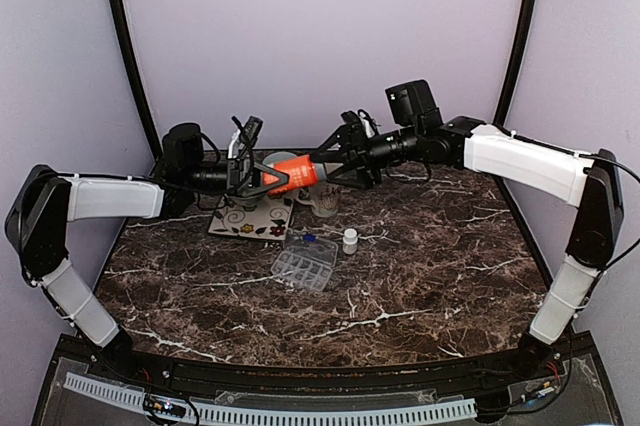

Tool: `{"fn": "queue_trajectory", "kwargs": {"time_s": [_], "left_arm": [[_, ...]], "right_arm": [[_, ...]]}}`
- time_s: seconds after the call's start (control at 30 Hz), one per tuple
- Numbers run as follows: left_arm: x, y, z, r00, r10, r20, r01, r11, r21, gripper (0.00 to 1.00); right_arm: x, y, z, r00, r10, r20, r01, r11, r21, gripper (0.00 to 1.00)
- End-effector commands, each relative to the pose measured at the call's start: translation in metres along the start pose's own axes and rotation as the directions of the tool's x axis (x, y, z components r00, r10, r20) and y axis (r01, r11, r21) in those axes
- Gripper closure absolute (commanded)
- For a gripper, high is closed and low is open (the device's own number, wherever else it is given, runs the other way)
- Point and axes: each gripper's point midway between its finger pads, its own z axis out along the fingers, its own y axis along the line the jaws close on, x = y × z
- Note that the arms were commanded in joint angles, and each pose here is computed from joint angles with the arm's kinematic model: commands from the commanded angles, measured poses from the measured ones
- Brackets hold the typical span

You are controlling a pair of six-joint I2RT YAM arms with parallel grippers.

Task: Sort the pills into containers
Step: Unscrew the lid of the pill bottle.

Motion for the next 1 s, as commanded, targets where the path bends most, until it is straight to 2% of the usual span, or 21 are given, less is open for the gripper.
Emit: {"fn": "queue_trajectory", "kwargs": {"time_s": [0.0,0.17,0.57,0.73,0.97], "left_arm": [[-0.018,-0.008,0.001,0.997,0.07,0.014,-0.071,0.997,0.026,0.84],[-0.019,-0.005,0.003,0.998,0.066,0.008,-0.067,0.997,0.031,0.84],[-0.016,-0.005,0.004,0.999,0.038,-0.004,-0.038,0.998,0.052,0.84],[-0.02,-0.012,0.003,1.0,0.0,-0.008,0.0,0.995,0.097,0.84],[-0.027,-0.024,-0.001,0.999,-0.039,-0.002,0.039,0.987,0.156,0.84]], "right_arm": [[-0.004,0.012,0.004,1.0,-0.025,-0.004,0.025,0.999,-0.046,0.28],[-0.005,0.015,0.004,0.999,-0.032,-0.006,0.032,0.998,-0.054,0.33],[-0.005,0.013,0.004,0.993,-0.115,-0.013,0.115,0.992,-0.046,0.66],[-0.006,0.012,-0.002,0.966,-0.26,-0.001,0.26,0.965,-0.038,0.68],[-0.004,0.016,-0.012,0.875,-0.484,0.026,0.484,0.875,-0.016,0.68]]}}
